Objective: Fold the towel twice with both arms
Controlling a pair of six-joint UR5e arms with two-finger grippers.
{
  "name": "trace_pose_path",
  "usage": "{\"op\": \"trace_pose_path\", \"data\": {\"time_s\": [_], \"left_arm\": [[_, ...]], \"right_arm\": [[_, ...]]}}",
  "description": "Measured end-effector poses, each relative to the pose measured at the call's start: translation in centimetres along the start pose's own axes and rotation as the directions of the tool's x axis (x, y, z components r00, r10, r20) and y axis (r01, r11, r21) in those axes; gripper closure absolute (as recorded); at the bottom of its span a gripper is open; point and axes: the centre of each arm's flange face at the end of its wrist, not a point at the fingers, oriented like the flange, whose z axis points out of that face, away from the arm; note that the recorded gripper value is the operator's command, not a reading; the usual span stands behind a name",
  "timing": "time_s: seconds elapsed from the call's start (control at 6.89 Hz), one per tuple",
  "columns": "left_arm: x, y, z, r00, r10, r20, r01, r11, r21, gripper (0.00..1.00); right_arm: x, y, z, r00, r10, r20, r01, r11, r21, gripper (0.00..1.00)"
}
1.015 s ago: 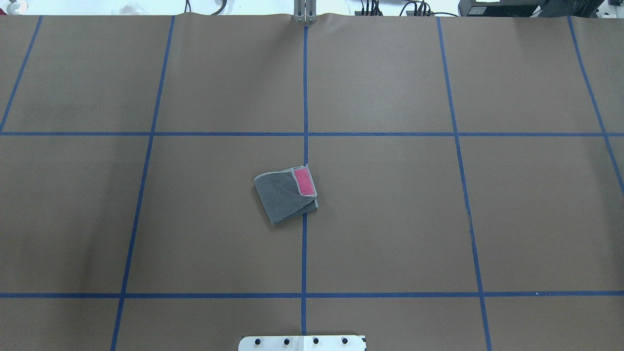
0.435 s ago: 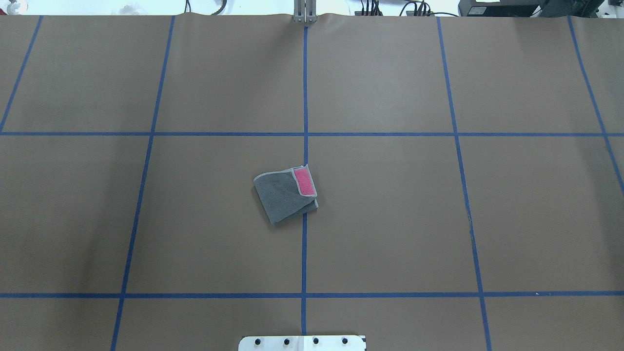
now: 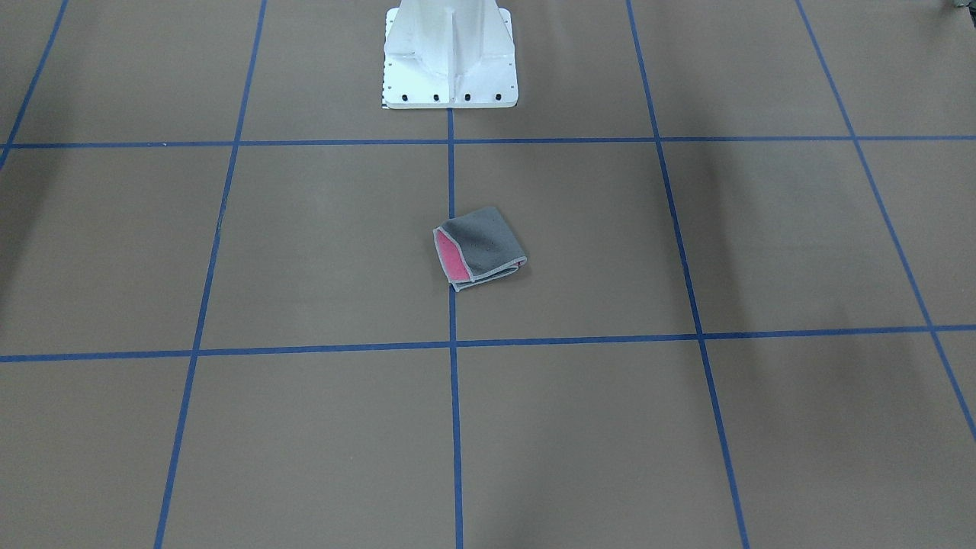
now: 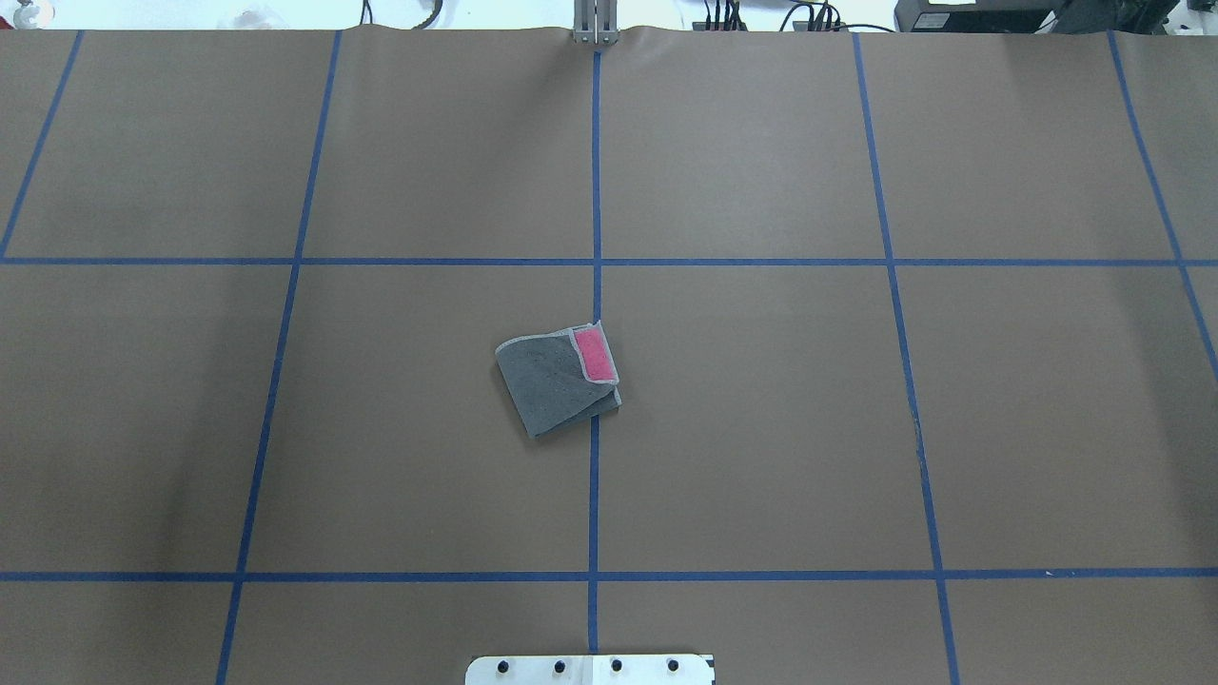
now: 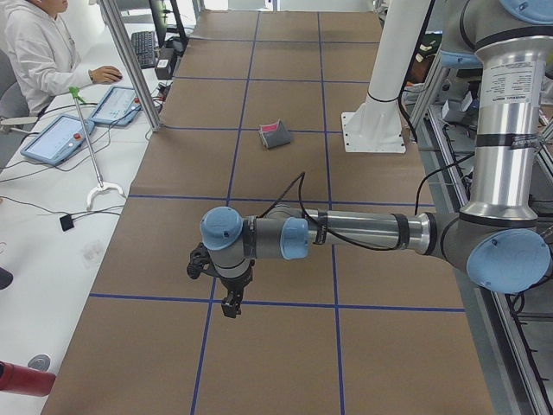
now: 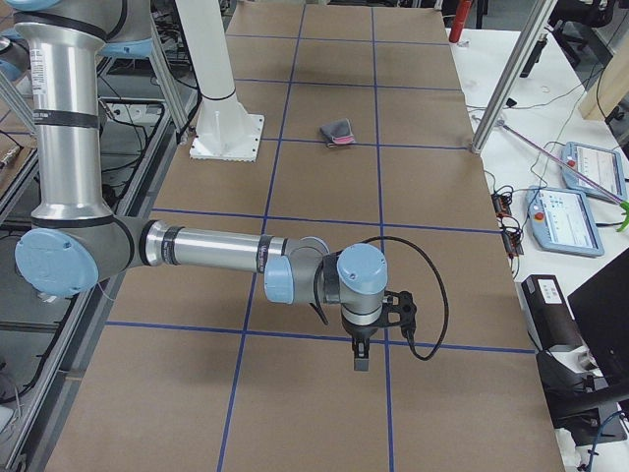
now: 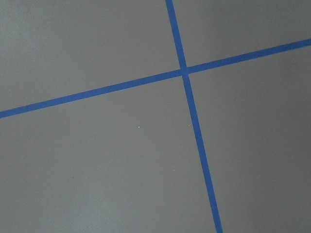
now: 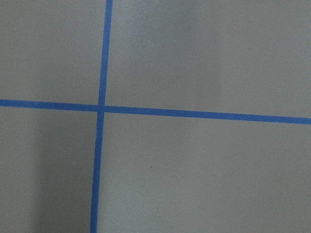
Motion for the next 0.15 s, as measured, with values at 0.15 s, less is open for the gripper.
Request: {"op": "trace_pose_path", "data": {"time_s": [0.15], "left_arm": [[0.01,0.03,-0.03,1.0,0.0,0.0,0.0,1.0,0.0,0.0]], "right_arm": [[-0.03,0.24,0.13,1.0,0.001,0.0,-0.001,1.0,-0.001,0.0]]}}
